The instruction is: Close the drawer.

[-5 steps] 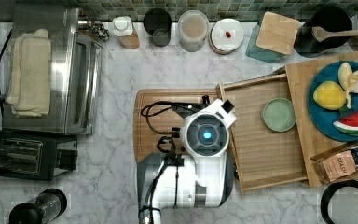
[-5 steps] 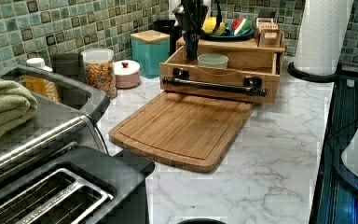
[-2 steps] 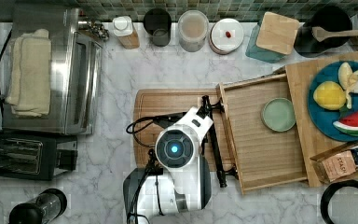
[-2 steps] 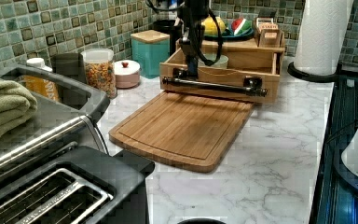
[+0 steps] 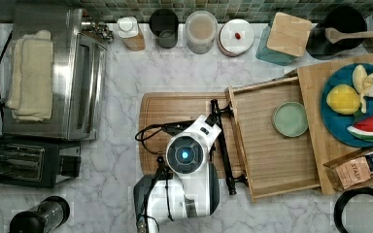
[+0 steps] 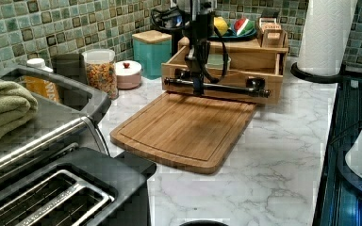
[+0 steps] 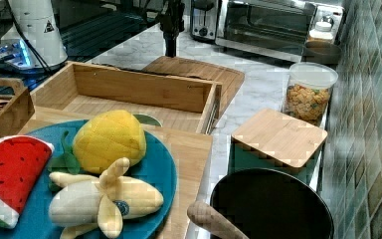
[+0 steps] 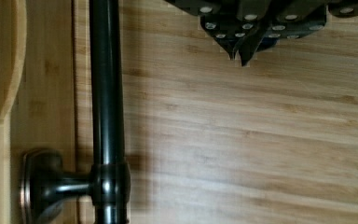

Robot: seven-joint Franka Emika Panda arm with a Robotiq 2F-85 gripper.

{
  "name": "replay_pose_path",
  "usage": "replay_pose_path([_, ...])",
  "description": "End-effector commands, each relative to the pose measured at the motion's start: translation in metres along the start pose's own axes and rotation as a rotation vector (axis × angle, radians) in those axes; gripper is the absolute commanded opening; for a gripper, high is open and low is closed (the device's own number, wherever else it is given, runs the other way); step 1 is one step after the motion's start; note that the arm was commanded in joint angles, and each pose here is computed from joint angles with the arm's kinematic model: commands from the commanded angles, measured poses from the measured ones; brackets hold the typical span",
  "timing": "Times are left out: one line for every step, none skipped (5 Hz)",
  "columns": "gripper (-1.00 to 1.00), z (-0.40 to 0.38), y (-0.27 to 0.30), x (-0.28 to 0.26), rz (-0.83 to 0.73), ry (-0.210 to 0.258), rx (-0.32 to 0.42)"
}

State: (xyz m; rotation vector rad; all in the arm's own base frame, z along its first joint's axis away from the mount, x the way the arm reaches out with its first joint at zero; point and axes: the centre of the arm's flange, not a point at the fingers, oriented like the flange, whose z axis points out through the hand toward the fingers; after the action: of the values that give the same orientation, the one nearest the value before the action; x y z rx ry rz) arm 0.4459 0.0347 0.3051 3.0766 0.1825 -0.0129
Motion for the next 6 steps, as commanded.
replay_pose_path([-1.00, 0.044, 0.018, -0.023, -0.077, -0.041, 0.039])
replay_pose_path([-1.00, 0.044, 0.026, -0.021, -0.128, -0.010, 0.019])
replay_pose_path([-1.00, 0.040, 0.042, -0.018, -0.168, 0.007, 0.027])
replay_pose_path([-1.00, 0.036, 0.062, -0.011, -0.195, 0.014, 0.030])
replay_pose_path([-1.00, 0.035, 0.074, -0.002, -0.196, 0.034, 0.023])
replay_pose_path([-1.00, 0.034, 0.097, 0.011, -0.215, 0.048, 0.016])
